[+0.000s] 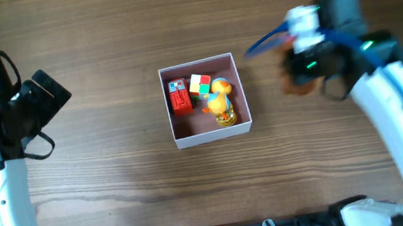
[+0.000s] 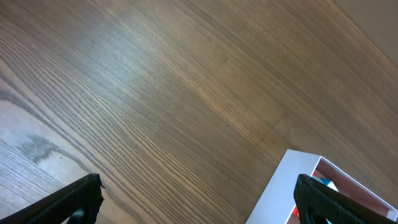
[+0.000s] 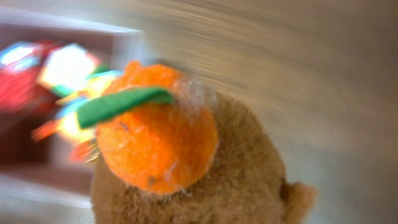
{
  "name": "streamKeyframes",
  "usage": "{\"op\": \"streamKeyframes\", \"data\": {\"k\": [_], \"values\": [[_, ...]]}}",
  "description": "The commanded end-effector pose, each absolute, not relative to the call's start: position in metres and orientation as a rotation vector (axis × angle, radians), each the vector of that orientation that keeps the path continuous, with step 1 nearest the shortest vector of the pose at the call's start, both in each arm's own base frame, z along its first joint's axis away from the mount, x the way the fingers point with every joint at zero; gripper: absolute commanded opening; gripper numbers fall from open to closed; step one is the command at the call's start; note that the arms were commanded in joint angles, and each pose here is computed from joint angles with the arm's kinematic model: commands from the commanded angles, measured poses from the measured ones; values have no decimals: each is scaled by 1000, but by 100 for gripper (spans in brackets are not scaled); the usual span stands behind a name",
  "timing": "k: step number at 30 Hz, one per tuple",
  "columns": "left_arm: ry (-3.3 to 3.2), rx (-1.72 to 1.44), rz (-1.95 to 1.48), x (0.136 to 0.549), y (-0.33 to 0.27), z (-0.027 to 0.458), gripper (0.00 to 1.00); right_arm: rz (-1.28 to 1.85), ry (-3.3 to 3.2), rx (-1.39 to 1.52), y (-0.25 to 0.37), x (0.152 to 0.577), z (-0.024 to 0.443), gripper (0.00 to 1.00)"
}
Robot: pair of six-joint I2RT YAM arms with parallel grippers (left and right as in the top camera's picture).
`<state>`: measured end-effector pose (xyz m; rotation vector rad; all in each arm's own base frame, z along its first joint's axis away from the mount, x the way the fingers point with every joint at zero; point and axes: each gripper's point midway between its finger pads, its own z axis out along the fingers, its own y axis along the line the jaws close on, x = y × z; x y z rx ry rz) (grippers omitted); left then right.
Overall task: Pack container
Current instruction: 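Grasp the brown bear with the right gripper and lift it toward the box, then lower the bear into the box with the right gripper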
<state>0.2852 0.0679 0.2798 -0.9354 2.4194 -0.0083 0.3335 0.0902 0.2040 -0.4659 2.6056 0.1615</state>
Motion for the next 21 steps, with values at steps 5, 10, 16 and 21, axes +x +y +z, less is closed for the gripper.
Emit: {"op": "streamKeyframes", "data": {"k": [5,10,16,21], "values": [[2407,-923,9,282,71,286,100,75,2224,-1301,220,300,207,4],[2407,-923,9,282,71,286,100,46,2194,-1586,252,300,149,4],[2408,-924,9,282,71,286,100,132,2314,-1744,265,291,77,4],[2408,-923,9,282,71,286,100,140,2328,-1788,272,285,60,12]]}}
